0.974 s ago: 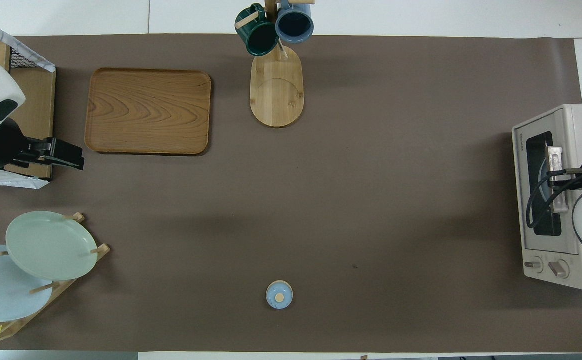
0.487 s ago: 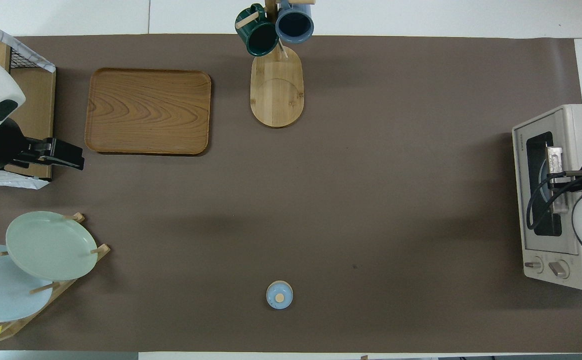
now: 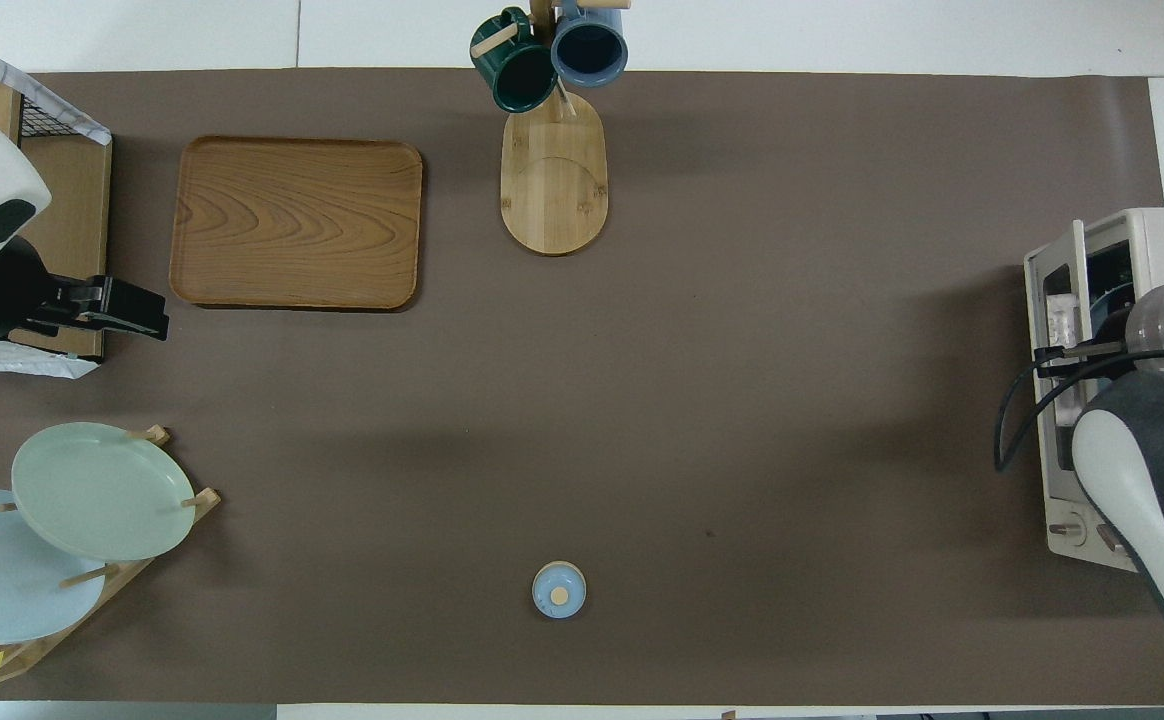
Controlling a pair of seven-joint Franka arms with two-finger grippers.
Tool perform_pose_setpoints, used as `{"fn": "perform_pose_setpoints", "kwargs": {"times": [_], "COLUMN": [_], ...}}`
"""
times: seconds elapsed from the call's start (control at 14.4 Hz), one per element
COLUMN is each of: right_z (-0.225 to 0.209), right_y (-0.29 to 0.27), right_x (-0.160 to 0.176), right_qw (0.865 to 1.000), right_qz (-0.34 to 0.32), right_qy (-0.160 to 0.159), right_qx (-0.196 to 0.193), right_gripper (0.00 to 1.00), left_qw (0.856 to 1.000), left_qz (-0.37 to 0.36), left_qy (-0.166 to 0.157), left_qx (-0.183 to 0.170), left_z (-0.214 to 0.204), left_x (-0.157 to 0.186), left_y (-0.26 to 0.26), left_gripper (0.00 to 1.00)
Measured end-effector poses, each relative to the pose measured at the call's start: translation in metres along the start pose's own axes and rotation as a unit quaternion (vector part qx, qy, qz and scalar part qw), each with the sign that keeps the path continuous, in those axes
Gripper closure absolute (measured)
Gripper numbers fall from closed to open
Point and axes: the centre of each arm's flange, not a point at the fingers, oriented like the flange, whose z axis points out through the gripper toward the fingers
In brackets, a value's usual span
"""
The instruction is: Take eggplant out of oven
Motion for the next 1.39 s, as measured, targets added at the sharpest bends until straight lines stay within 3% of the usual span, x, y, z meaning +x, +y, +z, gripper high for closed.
{"fn": "perform_pose_setpoints", "kwargs": {"times": [0.56, 1.39], "right_z": [0.048, 0.133], "right_y": [-0.051, -0.089], "right_x": [0.015, 0.02], "right_qw": [0.999, 0.998], "right_qz": [-0.02, -0.018], "right_qy": [0.019, 0.05], "right_qx": [0.033, 0.038], "right_gripper": [0.99, 0.99], "left_qw": [1.0, 1.0], "left_qz": [0.0, 0.0], "left_qy": [0.0, 0.0], "left_qx": [0.0, 0.0], "left_z": [0.0, 0.0], "left_x": [0.0, 0.0], "left_y": [0.0, 0.0], "left_gripper": [0.0, 0.0]}}
